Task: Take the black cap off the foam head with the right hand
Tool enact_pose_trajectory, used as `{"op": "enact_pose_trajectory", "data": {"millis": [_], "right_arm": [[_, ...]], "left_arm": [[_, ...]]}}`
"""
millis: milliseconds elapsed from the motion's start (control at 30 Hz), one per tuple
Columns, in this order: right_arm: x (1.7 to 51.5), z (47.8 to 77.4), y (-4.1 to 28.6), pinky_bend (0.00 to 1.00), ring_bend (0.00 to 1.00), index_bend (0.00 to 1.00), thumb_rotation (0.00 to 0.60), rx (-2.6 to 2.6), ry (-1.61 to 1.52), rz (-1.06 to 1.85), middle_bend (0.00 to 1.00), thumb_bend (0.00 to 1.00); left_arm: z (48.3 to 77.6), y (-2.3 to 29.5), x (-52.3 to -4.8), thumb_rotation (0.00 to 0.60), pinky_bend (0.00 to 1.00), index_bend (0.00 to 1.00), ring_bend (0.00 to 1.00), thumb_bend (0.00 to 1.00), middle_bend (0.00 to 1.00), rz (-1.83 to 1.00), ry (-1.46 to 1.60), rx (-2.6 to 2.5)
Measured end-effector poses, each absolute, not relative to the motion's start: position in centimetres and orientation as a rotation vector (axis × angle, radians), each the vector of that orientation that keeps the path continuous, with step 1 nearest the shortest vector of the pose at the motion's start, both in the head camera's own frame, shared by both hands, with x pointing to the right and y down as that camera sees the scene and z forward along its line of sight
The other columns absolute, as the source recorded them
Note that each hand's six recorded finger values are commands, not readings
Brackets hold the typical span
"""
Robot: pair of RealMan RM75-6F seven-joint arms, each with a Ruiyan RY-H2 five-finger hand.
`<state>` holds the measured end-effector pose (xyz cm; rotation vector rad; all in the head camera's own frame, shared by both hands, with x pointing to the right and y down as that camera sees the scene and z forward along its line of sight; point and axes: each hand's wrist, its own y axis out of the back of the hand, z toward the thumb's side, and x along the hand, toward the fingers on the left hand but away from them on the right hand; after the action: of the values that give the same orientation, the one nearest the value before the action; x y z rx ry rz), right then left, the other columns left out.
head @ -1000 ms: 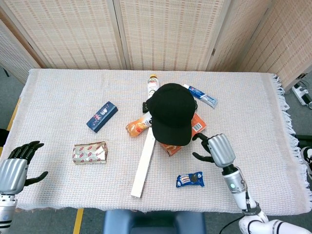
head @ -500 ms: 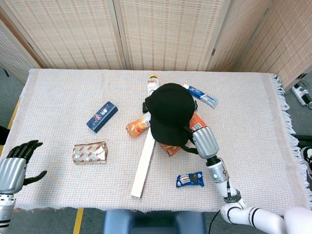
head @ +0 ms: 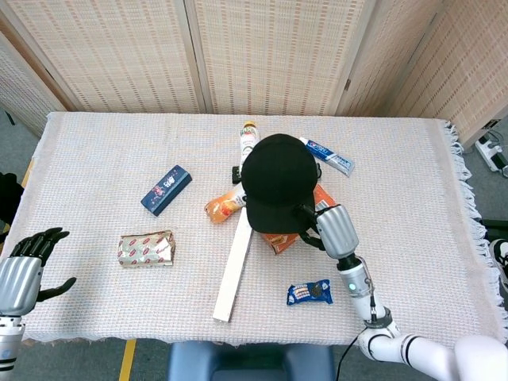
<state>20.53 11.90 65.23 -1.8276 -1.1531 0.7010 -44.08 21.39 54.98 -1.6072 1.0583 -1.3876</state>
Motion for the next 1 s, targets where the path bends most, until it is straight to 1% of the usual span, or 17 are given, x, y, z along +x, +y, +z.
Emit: {"op": "enact_pose_trajectory", "data": {"millis": [167,367,700,1000], "right_arm": [[21.8,64.3,11.6,1.00,1.00,0.75,0.600,-1.798,-1.196,0.666,1.00,0.95],[23.0,63.2,10.3,1.00,1.00,0.76,0.600,-1.766,-1.283,0.643,1.00,0.96],[23.2,61.3,6.4,1.00,1.00,0.78,0.600,-1.699,-1.388,0.612,1.00,0.98],[23.5,60.6,2.1,1.00,1.00,0.79,0.598,-1.632,-1.401,0.643,1.00,0.99]], "left_arm": [[55.0,21.3,-44.0,0.600,0.25,0.24,0.21,0.16,0.22,-1.383,1.059,-1.606],[55.1,21.2,-43.8,0.600,0.25,0.24,0.21,0.16,0.22,-1.380,1.054,-1.608],[55.2,21.2,-43.5,0.600,0.25,0.24,0.21,0.16,0.21,-1.381,1.041,-1.612],[55.6,21.2,-43.1,0.600,0.25,0.24,0.21,0.16,0.22,-1.384,1.024,-1.623]]}}
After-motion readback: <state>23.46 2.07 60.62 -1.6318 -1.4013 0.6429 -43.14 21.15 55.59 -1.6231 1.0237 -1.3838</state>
